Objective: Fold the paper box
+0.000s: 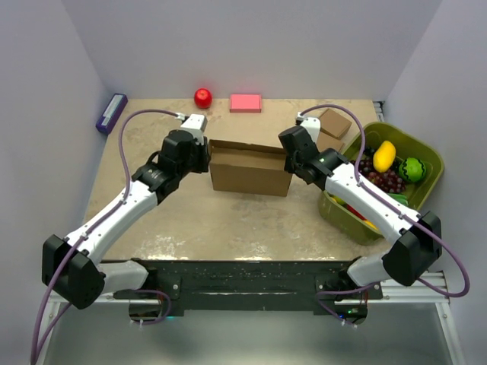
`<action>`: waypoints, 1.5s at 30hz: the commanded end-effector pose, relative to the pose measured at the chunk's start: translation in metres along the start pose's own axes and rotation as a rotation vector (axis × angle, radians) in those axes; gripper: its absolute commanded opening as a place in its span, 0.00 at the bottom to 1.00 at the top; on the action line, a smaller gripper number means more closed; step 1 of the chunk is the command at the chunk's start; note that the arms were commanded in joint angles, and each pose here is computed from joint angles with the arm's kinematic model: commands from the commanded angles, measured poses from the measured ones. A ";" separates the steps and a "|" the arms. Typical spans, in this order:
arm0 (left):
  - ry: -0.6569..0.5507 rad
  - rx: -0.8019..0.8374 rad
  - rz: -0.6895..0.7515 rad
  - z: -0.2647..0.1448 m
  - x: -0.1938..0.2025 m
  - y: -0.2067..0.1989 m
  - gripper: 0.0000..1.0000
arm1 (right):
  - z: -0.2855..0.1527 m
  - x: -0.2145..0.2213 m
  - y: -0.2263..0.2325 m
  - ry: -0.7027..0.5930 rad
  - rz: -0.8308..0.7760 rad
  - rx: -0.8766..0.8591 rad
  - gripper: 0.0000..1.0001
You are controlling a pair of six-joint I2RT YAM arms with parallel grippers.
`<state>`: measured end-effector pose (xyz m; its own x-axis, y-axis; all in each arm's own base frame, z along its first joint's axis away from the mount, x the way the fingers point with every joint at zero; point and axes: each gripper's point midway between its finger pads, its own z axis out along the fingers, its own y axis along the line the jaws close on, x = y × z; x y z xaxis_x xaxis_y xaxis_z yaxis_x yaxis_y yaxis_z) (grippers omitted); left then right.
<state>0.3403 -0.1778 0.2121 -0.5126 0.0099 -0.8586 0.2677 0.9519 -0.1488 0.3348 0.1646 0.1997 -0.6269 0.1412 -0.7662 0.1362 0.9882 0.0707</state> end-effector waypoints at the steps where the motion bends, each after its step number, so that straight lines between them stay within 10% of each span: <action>1: -0.114 0.033 0.001 -0.009 -0.041 -0.010 0.25 | 0.000 0.043 -0.011 0.144 -0.058 0.028 0.00; 10: -0.107 0.067 -0.002 -0.002 -0.043 -0.018 0.00 | -0.001 0.042 -0.011 0.141 -0.059 0.026 0.00; 25: -0.107 0.122 -0.048 0.002 -0.047 -0.031 0.00 | 0.000 0.043 -0.010 0.147 -0.062 0.024 0.00; 33: -0.146 0.062 0.029 -0.016 -0.051 -0.012 0.47 | 0.000 0.044 -0.010 0.148 -0.062 0.023 0.00; 45: -0.111 0.053 0.046 0.007 -0.045 -0.003 0.42 | 0.001 0.047 -0.011 0.152 -0.061 0.024 0.00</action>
<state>0.3569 -0.1787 0.2422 -0.4372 -0.0006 -0.8994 0.3107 0.9383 -0.1517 0.3343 0.1648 0.1993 -0.6257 0.1415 -0.7671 0.1350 0.9882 0.0723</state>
